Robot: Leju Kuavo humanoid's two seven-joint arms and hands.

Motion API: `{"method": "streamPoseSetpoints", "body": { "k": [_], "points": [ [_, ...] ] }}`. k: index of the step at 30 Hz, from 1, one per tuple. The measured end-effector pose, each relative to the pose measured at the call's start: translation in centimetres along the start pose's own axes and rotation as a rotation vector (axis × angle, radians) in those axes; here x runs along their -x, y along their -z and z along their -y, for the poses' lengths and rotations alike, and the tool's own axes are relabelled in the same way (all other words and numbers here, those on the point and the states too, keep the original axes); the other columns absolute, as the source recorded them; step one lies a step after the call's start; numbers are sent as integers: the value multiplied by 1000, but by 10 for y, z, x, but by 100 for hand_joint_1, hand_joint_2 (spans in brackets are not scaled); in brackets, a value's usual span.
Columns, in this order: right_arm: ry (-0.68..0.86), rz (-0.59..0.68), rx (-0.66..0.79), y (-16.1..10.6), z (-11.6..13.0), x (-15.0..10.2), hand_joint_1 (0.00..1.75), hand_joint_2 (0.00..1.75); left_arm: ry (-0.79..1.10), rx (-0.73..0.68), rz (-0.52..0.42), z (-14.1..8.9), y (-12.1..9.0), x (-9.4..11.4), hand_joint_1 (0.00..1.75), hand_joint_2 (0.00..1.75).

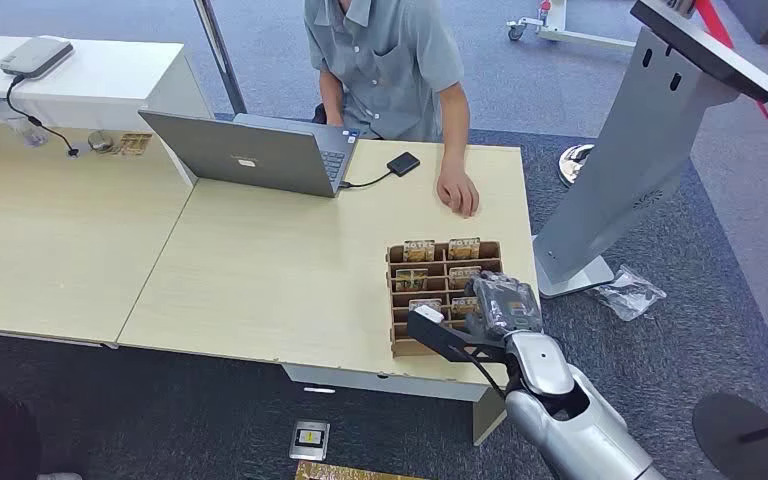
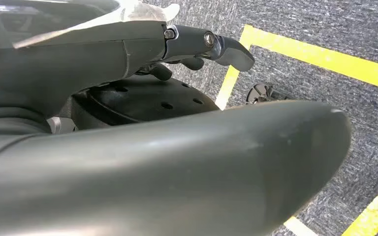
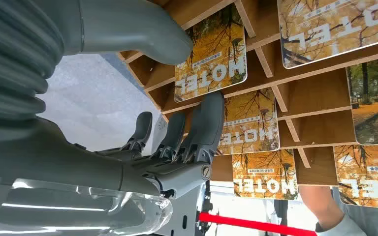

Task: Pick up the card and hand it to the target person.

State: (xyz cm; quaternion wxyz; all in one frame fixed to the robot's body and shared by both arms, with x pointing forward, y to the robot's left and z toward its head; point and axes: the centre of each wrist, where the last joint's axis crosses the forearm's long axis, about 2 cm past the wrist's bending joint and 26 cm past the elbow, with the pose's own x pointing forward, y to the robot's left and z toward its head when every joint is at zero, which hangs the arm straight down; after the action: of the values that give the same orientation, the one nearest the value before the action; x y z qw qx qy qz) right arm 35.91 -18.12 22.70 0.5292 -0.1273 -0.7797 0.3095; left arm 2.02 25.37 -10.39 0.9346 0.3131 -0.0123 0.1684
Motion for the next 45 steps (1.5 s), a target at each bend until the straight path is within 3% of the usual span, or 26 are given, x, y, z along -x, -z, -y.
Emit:
{"method": "streamPoseSetpoints", "body": {
  "k": [45],
  "points": [
    [11,-17,1,10,-5,-2,175,175,5,1,4,0,0,0,0,0]
  ]
}}
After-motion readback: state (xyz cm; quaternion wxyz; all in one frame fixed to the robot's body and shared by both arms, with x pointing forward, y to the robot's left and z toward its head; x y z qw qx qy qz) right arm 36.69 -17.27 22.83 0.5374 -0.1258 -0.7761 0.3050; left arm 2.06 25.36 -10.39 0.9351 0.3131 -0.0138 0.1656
